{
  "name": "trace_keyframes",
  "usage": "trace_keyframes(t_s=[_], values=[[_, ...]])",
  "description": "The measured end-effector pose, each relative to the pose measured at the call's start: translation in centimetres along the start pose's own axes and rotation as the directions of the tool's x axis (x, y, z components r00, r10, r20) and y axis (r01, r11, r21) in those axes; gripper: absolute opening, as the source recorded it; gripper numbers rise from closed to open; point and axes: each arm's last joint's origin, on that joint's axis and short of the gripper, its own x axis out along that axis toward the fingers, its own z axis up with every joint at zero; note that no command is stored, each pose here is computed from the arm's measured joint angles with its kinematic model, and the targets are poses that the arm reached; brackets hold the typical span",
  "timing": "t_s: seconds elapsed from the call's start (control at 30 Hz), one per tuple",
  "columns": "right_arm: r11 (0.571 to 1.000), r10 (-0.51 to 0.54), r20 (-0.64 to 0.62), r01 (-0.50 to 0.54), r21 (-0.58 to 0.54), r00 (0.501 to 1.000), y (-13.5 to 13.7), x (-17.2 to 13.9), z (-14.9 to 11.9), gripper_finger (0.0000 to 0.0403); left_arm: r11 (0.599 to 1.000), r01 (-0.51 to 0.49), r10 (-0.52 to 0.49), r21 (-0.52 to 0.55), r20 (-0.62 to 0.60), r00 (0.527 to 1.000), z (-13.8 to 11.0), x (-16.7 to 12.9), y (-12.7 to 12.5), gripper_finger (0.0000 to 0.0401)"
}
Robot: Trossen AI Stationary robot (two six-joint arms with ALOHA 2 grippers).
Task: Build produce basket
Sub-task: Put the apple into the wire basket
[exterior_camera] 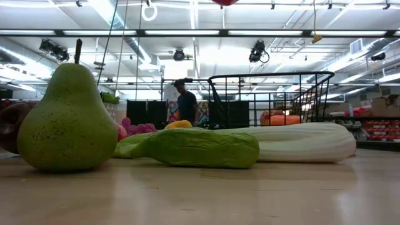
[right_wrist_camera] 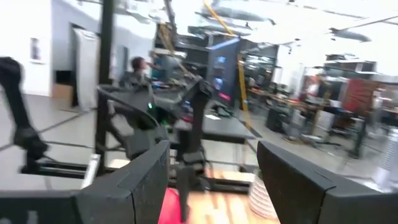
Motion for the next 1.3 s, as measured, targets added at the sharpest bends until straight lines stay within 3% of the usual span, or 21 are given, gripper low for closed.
trace_keyframes(t_s=[0.23, 0.3, 0.37, 0.43, 0.5, 0.63, 0.73, 1.03, 1.3], values=[[0.997, 0.076, 0.028, -0.076, 0.018, 0.997, 0.6, -0.5, 0.3, 0.0247, 0.984, -0.051, 0.046, 0.173, 0.034, 0.998, -0.8, 1.3, -2.5, 0.0348], [0.996, 0.088, 0.031, -0.089, 0.021, 0.996, 0.7, -0.7, 0.4, 0.0247, 0.954, -0.058, 0.049, 0.293, 0.039, 0.998, -0.9, 1.6, -2.7, 0.0348], [0.995, 0.101, 0.034, -0.102, 0.016, 0.994, 0.7, -0.9, 0.4, 0.0247, 0.897, -0.061, 0.047, 0.437, 0.043, 0.998, -0.9, 1.6, -2.7, 0.0348], [0.994, 0.112, 0.037, -0.113, 0.002, 0.993, 0.8, -1.0, 0.5, 0.0247, 0.809, -0.063, 0.047, 0.585, 0.042, 0.998, -0.9, 1.7, -2.7, 0.0348], [0.993, 0.119, 0.038, -0.119, -0.014, 0.992, 0.9, -1.1, 0.5, 0.0247, 0.694, -0.062, 0.050, 0.718, 0.039, 0.998, -1.0, 1.9, -2.6, 0.0348], [0.990, 0.131, 0.042, -0.129, -0.048, 0.990, 1.0, -1.3, 0.6, 0.0247, 0.413, -0.058, 0.056, 0.909, 0.038, 0.998, -1.0, 2.1, -2.2, 0.0348], [0.989, 0.134, 0.043, -0.131, -0.065, 0.990, 1.0, -1.4, 0.7, 0.0247, 0.227, -0.049, 0.065, 0.973, 0.035, 0.997, -1.0, 2.4, -1.9, 0.0348], [0.985, 0.134, 0.041, -0.129, -0.115, 0.990, 1.0, -1.4, 0.6, 0.0247, -0.193, -0.006, 0.093, 0.981, 0.025, 0.995, -1.0, 3.1, -0.8, 0.0348], [0.985, 0.133, 0.039, -0.128, -0.116, 0.990, 1.0, -1.4, 0.6, 0.0247, -0.553, 0.039, 0.102, 0.832, 0.022, 0.995, -1.0, 3.4, -0.4, 0.0348]])
